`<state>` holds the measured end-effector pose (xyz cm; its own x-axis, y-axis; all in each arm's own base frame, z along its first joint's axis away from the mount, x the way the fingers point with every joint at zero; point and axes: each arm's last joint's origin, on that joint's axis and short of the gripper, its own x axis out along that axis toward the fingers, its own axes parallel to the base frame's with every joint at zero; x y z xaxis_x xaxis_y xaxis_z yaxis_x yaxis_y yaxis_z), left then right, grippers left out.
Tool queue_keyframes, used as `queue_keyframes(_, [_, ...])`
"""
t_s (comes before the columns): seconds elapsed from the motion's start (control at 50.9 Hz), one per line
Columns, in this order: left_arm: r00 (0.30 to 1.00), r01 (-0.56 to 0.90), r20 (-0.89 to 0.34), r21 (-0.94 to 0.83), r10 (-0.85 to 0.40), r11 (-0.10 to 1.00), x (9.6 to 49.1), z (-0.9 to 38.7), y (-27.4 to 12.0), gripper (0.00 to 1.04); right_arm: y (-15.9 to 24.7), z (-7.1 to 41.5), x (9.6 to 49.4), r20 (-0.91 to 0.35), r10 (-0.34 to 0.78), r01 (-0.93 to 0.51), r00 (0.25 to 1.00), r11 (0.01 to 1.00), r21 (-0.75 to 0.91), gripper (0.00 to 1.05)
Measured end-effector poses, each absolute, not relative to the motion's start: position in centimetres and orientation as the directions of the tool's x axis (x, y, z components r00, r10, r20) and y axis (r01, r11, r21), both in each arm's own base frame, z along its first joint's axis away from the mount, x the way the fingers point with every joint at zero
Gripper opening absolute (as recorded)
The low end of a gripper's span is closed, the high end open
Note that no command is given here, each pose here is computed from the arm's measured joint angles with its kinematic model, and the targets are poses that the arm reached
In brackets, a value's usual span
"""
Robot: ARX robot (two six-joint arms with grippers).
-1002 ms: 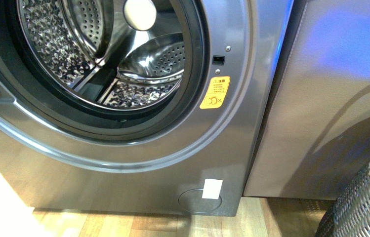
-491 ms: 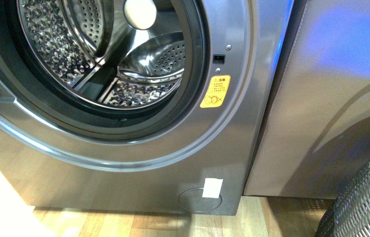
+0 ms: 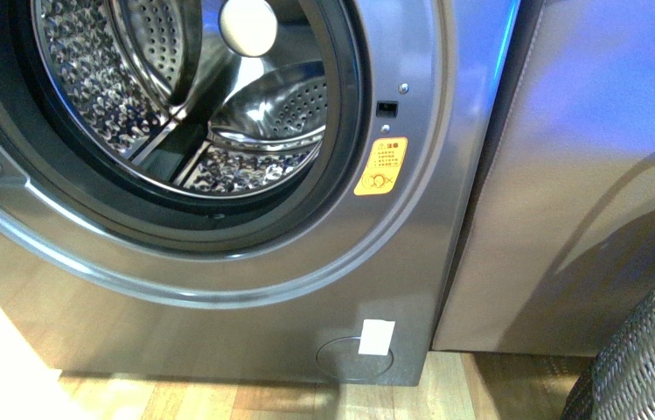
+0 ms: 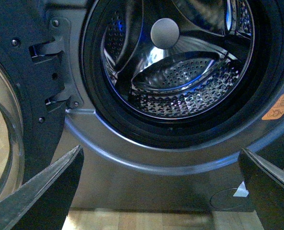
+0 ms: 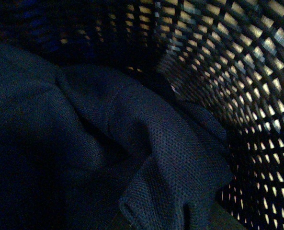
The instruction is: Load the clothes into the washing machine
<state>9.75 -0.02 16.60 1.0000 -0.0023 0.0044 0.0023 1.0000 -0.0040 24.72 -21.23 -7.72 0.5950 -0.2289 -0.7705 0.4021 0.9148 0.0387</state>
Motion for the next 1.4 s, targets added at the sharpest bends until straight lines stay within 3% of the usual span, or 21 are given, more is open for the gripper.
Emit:
queue_keyframes(0.393, [1.000,0.002,0.004,-0.004,-0.002,1.000,9.7,16.6,0.0,0.98,-19.5,6.7,23.9,-0.501,-0.256,0.324,0.827,0.944,0.053,0.09])
queue_keyframes(0.609, [1.000,0.002,0.004,-0.004,-0.002,1.000,9.7,16.6,0.0,0.98,-17.7,14.7,22.9,-0.336,-0.240,0.267,0.911,0.963,0.035,0.09])
queue_keyframes(0.806, [1.000,0.002,0.004,-0.004,-0.002,1.000,9.7,16.6,0.0,0.98,-16.0,21.4,21.8,-0.220,-0.208,0.217,0.953,0.976,0.019,0.09])
queue_keyframes(1.1, [1.000,0.002,0.004,-0.004,-0.002,1.000,9.7,16.6,0.0,0.98,-12.2,37.9,20.5,0.054,-0.145,0.150,0.988,0.985,-0.090,0.09])
queue_keyframes(1.395, [1.000,0.002,0.004,-0.004,-0.002,1.000,9.7,16.6,0.0,0.98,-5.9,54.7,18.9,0.265,-0.056,0.090,0.963,0.989,-0.117,0.09])
